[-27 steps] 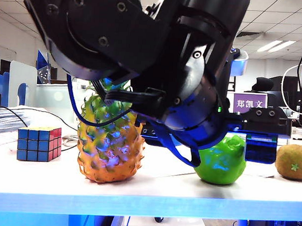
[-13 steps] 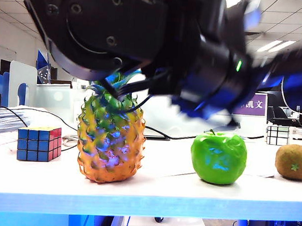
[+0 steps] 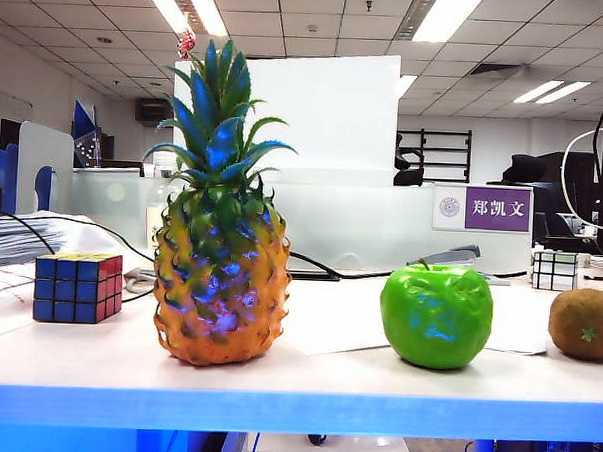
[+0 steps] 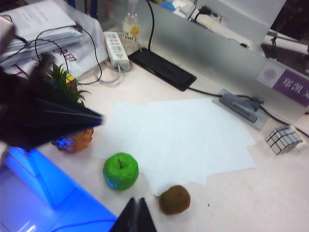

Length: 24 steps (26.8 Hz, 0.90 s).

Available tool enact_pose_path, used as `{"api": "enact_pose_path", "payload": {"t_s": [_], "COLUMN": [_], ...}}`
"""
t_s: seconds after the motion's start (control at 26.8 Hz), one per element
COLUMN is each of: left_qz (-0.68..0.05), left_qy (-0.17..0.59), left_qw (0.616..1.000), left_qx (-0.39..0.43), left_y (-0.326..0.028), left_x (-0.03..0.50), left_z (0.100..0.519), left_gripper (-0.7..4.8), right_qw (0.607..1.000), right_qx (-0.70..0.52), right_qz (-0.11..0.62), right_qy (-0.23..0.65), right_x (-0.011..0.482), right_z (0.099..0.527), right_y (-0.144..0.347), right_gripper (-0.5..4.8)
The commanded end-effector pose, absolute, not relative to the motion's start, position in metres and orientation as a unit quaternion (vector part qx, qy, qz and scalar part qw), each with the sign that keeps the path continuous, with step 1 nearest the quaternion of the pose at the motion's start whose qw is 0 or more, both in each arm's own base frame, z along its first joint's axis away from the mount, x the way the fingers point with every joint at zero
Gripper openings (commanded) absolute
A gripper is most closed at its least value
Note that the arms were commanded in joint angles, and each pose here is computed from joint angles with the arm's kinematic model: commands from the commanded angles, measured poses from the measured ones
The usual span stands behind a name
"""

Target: Arrange all the fruits from large to small from left to right in a row.

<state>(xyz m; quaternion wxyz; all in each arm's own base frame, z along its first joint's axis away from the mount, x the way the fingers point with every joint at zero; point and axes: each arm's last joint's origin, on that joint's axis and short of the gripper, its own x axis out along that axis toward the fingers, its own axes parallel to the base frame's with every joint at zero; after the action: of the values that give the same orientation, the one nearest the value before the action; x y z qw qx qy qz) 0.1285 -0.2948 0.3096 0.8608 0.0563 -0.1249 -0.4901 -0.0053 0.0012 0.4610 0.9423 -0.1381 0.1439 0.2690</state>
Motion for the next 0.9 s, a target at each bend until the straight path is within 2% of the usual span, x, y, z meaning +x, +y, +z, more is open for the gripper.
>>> {"api": "enact_pose_path", "payload": {"t_s": [0.04, 0.15, 0.3, 0.49, 0.67, 0.9], "left_qz": [-0.497, -0.454, -0.382, -0.345, -0.333, -0.341], "left_qy": [0.008, 0.133, 0.171, 0.181, 0.18, 0.118], "left_qw": [0.847, 0.848, 0.882, 0.908, 0.922, 0.933], "left_qx": [0.19, 0.238, 0.218, 0.153, 0.078, -0.006], "left_y": [-0.254, -0.199, -0.155, -0.101, -0.054, -0.005], "left_x": [0.117, 0.098, 0.081, 0.058, 0.037, 0.016], "left_z": [0.312, 0.316, 0.328, 0.339, 0.341, 0.343], "left_gripper": [-0.05, -0.05, -0.05, -0.05, -0.05, -0.05], "right_qw": [0.947, 0.942, 0.908, 0.869, 0.813, 0.792], "right_qx": [-0.133, -0.126, -0.107, -0.082, -0.025, 0.032], "right_qz": [0.27, 0.297, 0.399, 0.484, 0.574, 0.599], "right_qy": [0.115, 0.094, 0.066, 0.056, 0.092, 0.117], "right_x": [-0.007, -0.006, -0.006, 0.008, 0.035, 0.064], "right_z": [0.466, 0.47, 0.473, 0.465, 0.436, 0.385], "right_y": [0.0, 0.003, 0.009, 0.021, 0.038, 0.052], "right_gripper": [-0.08, -0.08, -0.08, -0.08, -0.08, -0.08]}}
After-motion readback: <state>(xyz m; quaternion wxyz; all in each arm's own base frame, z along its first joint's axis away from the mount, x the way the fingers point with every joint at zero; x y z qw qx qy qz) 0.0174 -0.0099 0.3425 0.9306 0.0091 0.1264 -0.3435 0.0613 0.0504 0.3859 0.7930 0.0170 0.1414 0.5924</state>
